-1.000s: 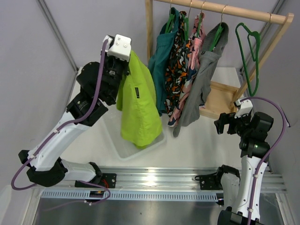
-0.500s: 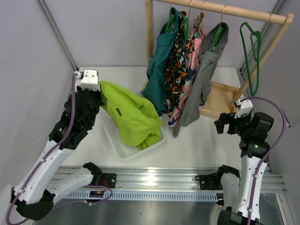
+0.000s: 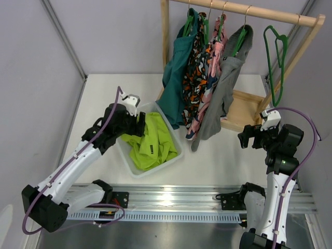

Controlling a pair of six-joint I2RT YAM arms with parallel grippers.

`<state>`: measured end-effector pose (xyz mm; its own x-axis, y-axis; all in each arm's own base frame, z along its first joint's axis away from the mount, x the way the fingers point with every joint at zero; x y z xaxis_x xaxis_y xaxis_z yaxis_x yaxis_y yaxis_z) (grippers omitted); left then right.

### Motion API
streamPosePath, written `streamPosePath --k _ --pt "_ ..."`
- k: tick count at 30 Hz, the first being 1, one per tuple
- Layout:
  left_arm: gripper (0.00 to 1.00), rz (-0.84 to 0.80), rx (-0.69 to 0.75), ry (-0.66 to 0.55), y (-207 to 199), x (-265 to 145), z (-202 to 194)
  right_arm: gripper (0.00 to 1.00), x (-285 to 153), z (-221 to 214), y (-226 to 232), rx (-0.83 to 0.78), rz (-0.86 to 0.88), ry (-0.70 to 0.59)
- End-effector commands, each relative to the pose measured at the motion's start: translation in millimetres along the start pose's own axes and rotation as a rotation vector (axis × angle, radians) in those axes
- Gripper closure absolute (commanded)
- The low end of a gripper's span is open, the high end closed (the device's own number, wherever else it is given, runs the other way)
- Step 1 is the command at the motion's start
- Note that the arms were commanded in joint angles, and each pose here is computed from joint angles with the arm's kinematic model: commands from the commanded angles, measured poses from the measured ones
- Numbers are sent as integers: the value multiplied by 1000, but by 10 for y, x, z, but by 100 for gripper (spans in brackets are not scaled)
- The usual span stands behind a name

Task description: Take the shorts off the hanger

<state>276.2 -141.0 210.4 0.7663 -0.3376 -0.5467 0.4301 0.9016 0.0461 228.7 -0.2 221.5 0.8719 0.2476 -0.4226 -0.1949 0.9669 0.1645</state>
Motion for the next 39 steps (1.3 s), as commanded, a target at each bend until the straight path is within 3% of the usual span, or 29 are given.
streamPosePath --k 1,5,10,17,23,31,39 --pt "17 -120 4 -82 -176 -186 191 0 -20 97 30 -17 20 -32" --pt "2 -172 65 -223 -227 -535 470 1 -92 166 138 -57 77 -15" --pt "1 -259 144 -402 -361 -871 600 0 -220 255 307 -83 166 40" --pt "1 -202 141 -478 -290 -815 215 1 -222 377 316 -6 161 44" --pt "1 -83 86 -558 -94 -959 185 1 -229 410 204 -17 74 -8" --pt "1 -45 77 -599 -30 -1056 199 0 -228 485 -211 290 -238 -118" --pt "1 -30 75 -592 -5 -1044 183 1 -325 521 -408 341 -380 -193"
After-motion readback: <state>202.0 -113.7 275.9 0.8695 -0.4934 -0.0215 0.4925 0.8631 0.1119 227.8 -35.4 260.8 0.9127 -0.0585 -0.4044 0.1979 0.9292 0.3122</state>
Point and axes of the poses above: each gripper's point midway between its finger pads, its own x axis out along the fingers, its own y axis along the line the jaws close on, z = x × y, the point moved 1 cm from there along -x, back along the fingers, and after that the axes turned 8 degrees about x, right-handed, at the moved point
